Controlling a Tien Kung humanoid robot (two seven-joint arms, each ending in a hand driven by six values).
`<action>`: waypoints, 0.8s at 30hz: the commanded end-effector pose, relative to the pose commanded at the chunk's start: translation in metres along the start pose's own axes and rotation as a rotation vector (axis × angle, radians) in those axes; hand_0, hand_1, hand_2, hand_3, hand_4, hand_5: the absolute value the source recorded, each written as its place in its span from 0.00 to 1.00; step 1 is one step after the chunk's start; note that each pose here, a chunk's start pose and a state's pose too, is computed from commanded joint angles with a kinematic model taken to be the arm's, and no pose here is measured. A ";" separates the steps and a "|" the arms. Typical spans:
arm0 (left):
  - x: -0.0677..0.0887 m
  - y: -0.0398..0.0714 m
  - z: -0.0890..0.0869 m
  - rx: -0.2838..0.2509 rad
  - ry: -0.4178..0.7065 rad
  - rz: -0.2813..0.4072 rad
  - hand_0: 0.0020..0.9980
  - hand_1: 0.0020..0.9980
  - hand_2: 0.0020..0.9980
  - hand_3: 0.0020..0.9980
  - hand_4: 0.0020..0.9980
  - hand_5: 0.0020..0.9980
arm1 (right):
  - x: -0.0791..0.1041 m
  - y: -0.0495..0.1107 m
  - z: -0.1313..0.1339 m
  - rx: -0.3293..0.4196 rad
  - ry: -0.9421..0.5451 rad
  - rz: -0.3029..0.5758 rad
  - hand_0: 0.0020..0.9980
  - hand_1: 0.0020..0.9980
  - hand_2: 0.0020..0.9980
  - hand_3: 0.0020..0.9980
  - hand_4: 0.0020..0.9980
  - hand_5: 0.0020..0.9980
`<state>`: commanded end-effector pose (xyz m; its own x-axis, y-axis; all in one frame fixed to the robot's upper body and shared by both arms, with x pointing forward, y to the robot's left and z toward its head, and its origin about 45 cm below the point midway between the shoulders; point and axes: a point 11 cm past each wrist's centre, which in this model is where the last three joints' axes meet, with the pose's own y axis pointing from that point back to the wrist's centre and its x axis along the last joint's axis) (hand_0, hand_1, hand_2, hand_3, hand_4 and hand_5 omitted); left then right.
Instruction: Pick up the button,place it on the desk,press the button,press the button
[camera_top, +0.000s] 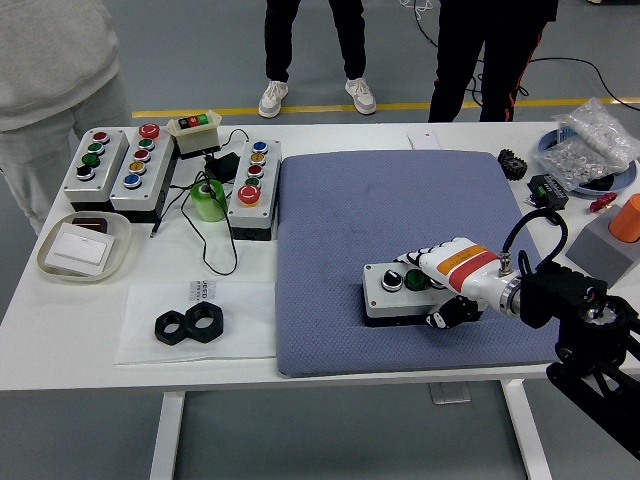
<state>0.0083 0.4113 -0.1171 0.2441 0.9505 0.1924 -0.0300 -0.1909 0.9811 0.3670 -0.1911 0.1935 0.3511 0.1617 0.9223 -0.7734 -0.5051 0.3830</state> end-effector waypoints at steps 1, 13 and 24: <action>0.000 0.000 0.000 0.000 0.000 0.000 0.74 0.91 0.99 0.95 0.61 1.00 | 0.000 0.000 0.000 0.002 0.000 -0.003 0.74 0.70 0.62 0.72 0.60 0.00; 0.000 0.000 0.000 -0.001 0.002 0.000 0.74 0.91 0.99 0.95 0.61 1.00 | -0.002 0.000 0.000 0.014 -0.005 -0.023 0.85 0.87 0.89 0.85 0.71 0.02; 0.000 0.000 -0.003 0.005 0.001 0.000 0.74 0.91 0.99 0.95 0.61 1.00 | -0.001 0.000 0.005 -0.003 -0.009 -0.031 0.96 0.95 0.99 0.96 0.88 0.41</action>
<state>0.0057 0.4116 -0.1172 0.2432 0.9507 0.1921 -0.0250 -0.1919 0.9811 0.3690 -0.1953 0.1924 0.3801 0.1696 0.9093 -0.7638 -0.4969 0.4120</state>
